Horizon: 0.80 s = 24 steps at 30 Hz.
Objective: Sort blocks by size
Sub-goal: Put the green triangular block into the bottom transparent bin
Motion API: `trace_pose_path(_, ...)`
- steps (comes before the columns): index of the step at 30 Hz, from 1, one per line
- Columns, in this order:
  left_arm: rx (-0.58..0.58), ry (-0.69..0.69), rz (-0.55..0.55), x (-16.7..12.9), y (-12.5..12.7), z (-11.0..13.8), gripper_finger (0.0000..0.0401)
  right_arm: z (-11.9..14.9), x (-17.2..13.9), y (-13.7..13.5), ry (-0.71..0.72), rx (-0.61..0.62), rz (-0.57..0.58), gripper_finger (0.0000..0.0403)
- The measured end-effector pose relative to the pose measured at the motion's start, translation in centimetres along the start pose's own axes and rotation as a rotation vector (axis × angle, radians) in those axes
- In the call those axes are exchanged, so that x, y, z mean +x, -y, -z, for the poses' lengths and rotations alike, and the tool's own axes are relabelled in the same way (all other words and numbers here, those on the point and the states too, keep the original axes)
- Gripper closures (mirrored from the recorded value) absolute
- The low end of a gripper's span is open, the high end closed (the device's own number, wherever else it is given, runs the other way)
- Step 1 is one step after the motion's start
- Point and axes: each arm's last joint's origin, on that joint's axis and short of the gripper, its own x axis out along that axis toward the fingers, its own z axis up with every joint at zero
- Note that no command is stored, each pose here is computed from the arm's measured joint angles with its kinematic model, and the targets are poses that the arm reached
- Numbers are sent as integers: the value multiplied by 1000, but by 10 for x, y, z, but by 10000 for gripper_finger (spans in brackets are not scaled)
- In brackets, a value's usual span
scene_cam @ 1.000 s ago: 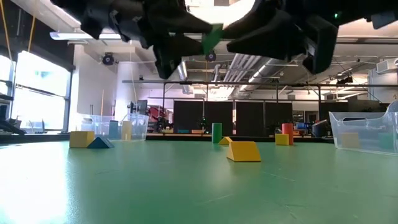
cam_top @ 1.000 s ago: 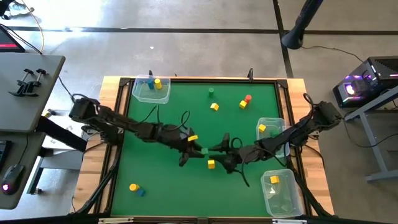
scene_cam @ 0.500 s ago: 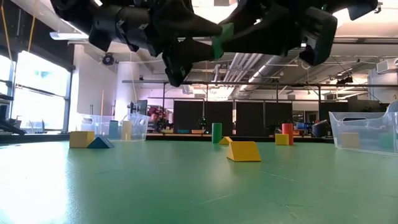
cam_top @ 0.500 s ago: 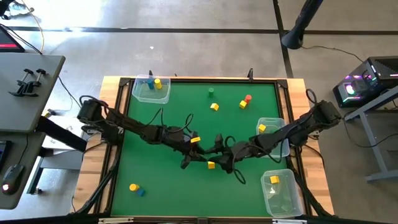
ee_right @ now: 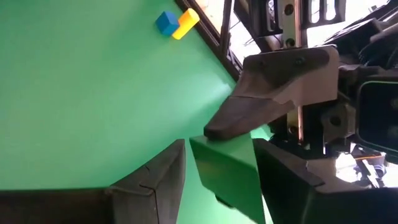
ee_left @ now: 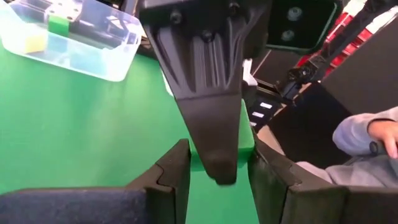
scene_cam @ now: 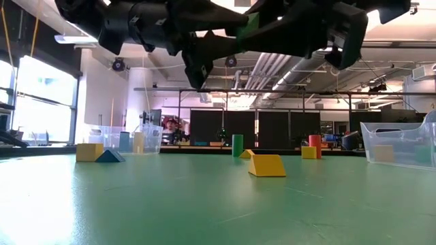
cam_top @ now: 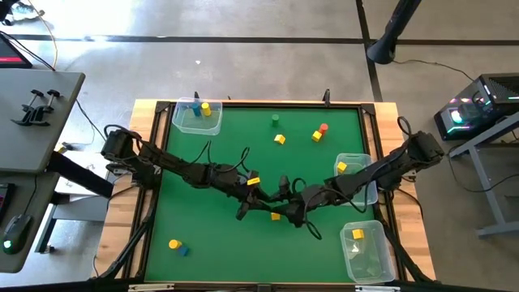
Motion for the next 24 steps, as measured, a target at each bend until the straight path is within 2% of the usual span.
trace_pose_path(6,-2,2,-11,0,0,0,294,5,9,-5,-9,1,10,228)
trace_pose_path(13,-29,-6,-9,0,-1,1,293,5,11,-7,-8,-19,19,279)
trace_pose_path(19,-26,2,-23,0,-1,1,290,4,11,-8,-27,-8,40,277)
trace_pose_path(24,-15,10,-31,0,-1,0,269,1,10,-10,-55,2,72,274)
